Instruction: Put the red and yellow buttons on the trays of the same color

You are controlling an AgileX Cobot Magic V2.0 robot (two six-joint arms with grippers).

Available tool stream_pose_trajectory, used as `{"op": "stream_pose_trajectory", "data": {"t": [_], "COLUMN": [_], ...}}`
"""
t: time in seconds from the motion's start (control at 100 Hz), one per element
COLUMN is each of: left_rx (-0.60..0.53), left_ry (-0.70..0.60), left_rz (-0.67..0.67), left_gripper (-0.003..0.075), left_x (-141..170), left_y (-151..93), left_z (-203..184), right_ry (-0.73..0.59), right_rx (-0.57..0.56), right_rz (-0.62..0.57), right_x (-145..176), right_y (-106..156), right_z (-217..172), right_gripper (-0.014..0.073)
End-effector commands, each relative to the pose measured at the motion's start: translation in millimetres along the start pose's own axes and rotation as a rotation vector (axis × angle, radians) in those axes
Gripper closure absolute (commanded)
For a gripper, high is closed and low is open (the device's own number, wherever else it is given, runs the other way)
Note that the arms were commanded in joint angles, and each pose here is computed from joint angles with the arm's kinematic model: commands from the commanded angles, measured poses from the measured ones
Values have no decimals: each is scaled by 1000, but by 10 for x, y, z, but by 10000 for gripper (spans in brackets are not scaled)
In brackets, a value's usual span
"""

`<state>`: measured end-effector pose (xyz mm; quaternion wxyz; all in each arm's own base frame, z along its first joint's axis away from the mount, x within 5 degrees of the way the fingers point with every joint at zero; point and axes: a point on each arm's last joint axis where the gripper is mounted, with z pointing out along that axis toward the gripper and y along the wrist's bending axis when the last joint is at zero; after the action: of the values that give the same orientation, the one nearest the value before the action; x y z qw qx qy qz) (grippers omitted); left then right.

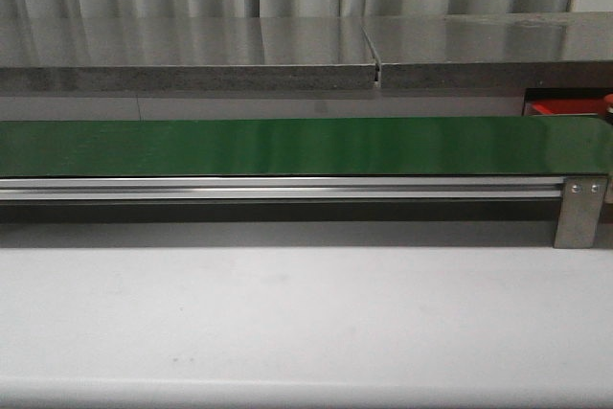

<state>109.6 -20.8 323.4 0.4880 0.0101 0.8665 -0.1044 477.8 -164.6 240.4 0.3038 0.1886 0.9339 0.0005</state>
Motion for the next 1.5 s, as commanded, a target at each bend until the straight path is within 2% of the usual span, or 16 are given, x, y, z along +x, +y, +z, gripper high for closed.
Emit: {"op": "stream_pose_trajectory", "data": {"t": [0.0,0.15,0.22,0.29,0.48,0.58,0.87,1.49], "left_rx": [16,16,16,16,16,16,16,16], "left_ry": [-88,-88,-88,-88,-88,-88,-88,-88], "left_rz": [-21,-21,-21,-21,-21,-21,-21,-21], "left_gripper": [741,741,741,741,741,741,741,741], "left_x": [-130,-130,-130,-130,-130,-130,-130,-130], "left_y": [-26,-26,-26,-26,-26,-26,-26,-26], "left_z": [-46,-46,-46,-46,-46,-46,-46,-46], "right_ry": [-149,-134,-135,-136,-143,-147,-142,-244], "right_rx": [0,-13,-29,-47,-94,-115,-128,-133], "right_rz": [-28,-109,-144,-181,-250,-282,-334,-326], "right_x": [-258,-246,-236,-217,-144,-80,235,1225], "right_y": [68,229,353,490,845,993,1114,769], "right_z": [-613,-850,-958,-1074,-1376,-1514,-1822,-2577], "right_gripper": [137,139,179,274,611,720,712,712]}}
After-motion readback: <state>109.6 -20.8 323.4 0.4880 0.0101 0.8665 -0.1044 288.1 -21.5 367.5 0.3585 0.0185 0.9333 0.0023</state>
